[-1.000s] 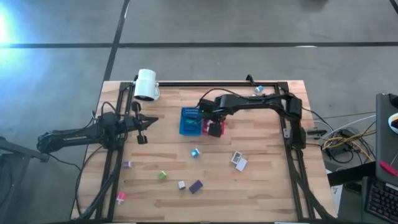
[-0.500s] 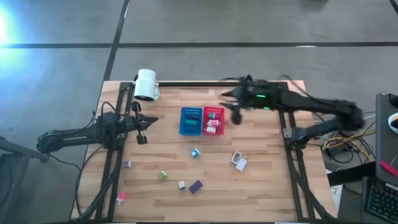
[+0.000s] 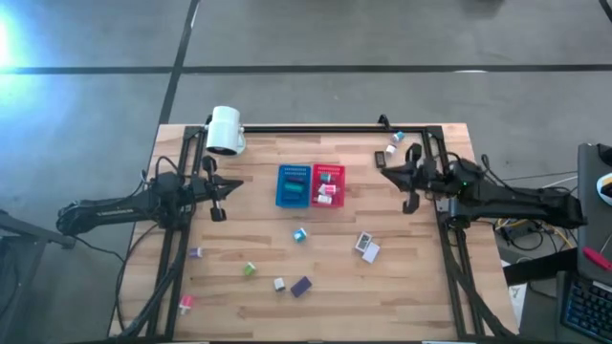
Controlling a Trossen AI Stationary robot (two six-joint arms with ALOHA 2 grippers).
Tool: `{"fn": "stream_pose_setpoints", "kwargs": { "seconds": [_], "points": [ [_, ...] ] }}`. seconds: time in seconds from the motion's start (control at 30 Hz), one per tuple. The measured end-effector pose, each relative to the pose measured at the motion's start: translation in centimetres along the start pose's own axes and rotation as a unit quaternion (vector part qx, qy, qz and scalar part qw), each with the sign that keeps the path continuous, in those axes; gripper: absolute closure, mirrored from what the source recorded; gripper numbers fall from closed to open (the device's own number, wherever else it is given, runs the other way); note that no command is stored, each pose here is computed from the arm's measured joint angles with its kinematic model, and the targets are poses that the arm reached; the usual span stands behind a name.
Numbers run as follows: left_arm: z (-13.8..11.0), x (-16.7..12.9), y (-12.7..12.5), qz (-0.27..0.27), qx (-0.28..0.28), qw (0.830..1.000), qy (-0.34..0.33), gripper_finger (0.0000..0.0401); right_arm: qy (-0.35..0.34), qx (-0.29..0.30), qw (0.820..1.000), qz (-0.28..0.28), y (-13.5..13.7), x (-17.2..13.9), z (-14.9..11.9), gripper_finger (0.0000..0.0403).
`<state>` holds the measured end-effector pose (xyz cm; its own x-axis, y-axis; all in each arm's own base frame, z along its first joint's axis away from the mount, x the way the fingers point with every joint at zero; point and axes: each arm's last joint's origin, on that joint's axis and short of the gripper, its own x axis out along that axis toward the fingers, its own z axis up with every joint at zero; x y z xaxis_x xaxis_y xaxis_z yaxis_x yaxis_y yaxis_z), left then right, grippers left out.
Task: Pick & Place Office items
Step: Put the blue digital clock into the blue bin
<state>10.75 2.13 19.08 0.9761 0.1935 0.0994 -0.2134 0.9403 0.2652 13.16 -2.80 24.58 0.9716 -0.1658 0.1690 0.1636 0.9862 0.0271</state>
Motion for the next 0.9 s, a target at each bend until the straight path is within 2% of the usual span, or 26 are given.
{"fn": "stream_pose_setpoints", "kwargs": {
  "seconds": [0.2, 0.33, 0.47, 0.57, 0.7, 0.8, 0.9],
  "points": [
    [0.0, 0.0, 0.0, 0.0, -0.018, 1.0, 0.002, 0.0396, -0.069, -0.033, 0.997, 0.0, 0.0, -1.5, -2.8, 0.039],
    [-0.3, 0.1, -0.1, -0.002, -0.067, 0.998, 0.02, 0.0396, -0.056, -0.048, 0.997, -0.004, -0.1, -2.0, -4.6, 0.039],
    [-0.1, 0.6, 0.1, 0.005, -0.118, 0.991, 0.068, 0.0396, -0.053, -0.051, 0.997, -0.024, -0.5, -2.0, -4.8, 0.039],
    [1.6, 1.5, 0.6, 0.017, -0.129, 0.988, 0.081, 0.0399, -0.05, -0.055, 0.997, -0.006, -0.5, -2.0, -4.8, 0.039],
    [4.8, 2.8, 1.9, 0.086, -0.147, 0.979, 0.113, 0.0398, -0.061, -0.062, 0.996, -0.005, -0.5, -2.1, -4.6, 0.039],
    [7.0, 3.8, 2.3, 0.081, -0.162, 0.973, 0.141, 0.0398, -0.069, -0.063, 0.996, -0.004, -0.5, -2.1, -4.4, 0.039],
    [8.5, 5.3, 1.6, 0.054, -0.189, 0.961, 0.194, 0.0399, -0.068, -0.069, 0.995, -0.004, -0.5, -2.1, -4.4, 0.039]
  ]
}}
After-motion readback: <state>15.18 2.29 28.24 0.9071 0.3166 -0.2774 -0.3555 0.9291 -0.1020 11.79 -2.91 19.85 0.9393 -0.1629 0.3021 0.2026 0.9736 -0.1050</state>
